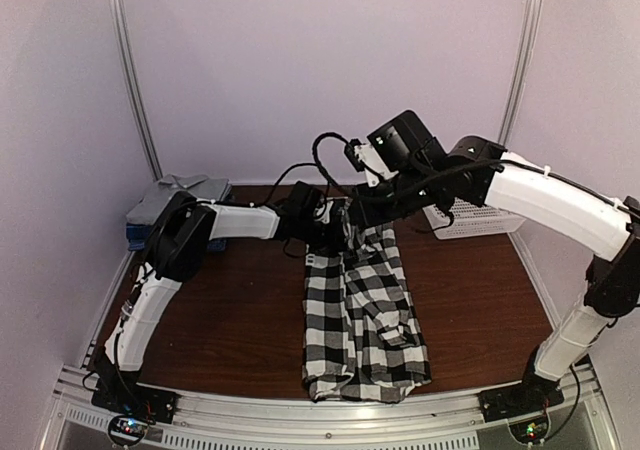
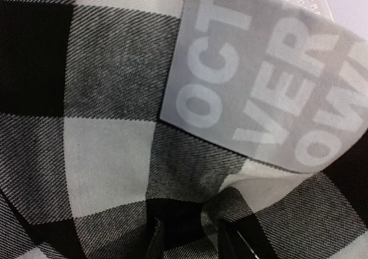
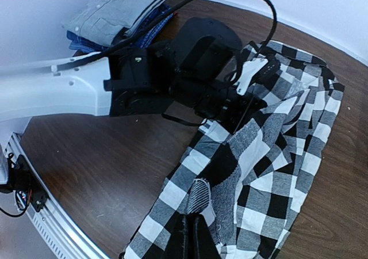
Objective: Fold and stack the long sleeve shirts
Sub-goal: Smooth out the rectangle-folded shirt at the center of the board.
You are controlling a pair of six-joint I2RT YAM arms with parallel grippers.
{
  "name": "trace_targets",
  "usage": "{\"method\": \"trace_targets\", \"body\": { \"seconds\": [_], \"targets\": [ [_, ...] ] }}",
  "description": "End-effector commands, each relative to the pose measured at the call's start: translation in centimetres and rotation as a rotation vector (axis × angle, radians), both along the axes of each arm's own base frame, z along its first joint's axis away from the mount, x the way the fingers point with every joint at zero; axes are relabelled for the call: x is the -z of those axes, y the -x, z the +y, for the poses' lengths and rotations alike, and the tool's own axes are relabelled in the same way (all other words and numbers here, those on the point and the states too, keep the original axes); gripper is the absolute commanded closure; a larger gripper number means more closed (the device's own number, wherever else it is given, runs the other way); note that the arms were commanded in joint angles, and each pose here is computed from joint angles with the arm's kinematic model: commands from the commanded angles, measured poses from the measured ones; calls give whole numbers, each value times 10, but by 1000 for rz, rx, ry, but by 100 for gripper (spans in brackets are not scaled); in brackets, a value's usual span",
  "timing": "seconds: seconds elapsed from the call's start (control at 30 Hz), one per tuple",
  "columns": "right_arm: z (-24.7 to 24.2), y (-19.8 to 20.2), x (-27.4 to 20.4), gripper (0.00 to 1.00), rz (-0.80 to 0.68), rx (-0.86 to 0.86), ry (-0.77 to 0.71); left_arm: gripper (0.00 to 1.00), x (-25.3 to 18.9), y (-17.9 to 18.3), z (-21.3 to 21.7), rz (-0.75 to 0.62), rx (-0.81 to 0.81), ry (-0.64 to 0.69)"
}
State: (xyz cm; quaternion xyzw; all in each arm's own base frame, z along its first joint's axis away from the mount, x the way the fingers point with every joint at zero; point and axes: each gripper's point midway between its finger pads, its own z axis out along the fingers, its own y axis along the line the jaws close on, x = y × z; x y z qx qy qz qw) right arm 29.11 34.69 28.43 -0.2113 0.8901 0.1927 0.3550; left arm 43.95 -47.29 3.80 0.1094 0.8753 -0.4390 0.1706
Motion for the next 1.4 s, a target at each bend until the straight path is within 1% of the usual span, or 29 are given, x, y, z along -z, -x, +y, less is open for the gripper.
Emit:
{"method": "trace_targets", "body": {
  "seconds": [0.0, 0.07, 0.17, 0.27, 0.33, 0.43, 0.6, 0.7, 0.8, 0.93, 1.03, 1.2, 1.37],
  "targets": [
    [38, 30, -11, 100, 43, -124, -101, 67, 7, -6, 4, -9, -27, -6],
    [49, 42, -7, 100, 59, -164, -95, 67, 8, -6, 5, -8, -29, -6],
    [54, 54, 19, 100, 94, -198, -23, 67, 4, -5, 5, -5, -31, -3],
    [46, 60, 55, 100, 142, -199, 51, 67, -8, -4, 9, -20, -40, 3],
    [41, 61, 68, 100, 151, -194, 74, 67, -20, -5, 13, -37, -56, 2],
    [34, 62, 80, 100, 160, -185, 101, 68, -35, -6, 21, -53, -76, -4],
    [33, 68, 102, 100, 198, -204, 134, 68, -47, -6, 41, -65, -128, -38],
    [30, 70, 107, 100, 206, -213, 149, 68, -47, -7, 56, -69, -161, -77],
    [22, 70, 100, 100, 190, -207, 173, 67, -44, -8, 69, -61, -184, -101],
    [10, 68, 87, 100, 158, -195, 203, 67, -42, -10, 73, -64, -177, -107],
    [4, 71, 88, 100, 164, -197, 235, 68, -41, -13, 77, -62, -185, -114],
    [8, 82, 110, 100, 201, -225, 275, 70, -40, -16, 91, -57, -211, -141],
    [24, 105, 140, 100, 240, -280, 304, 71, -36, -13, 110, -49, -227, -172]
  ]
}}
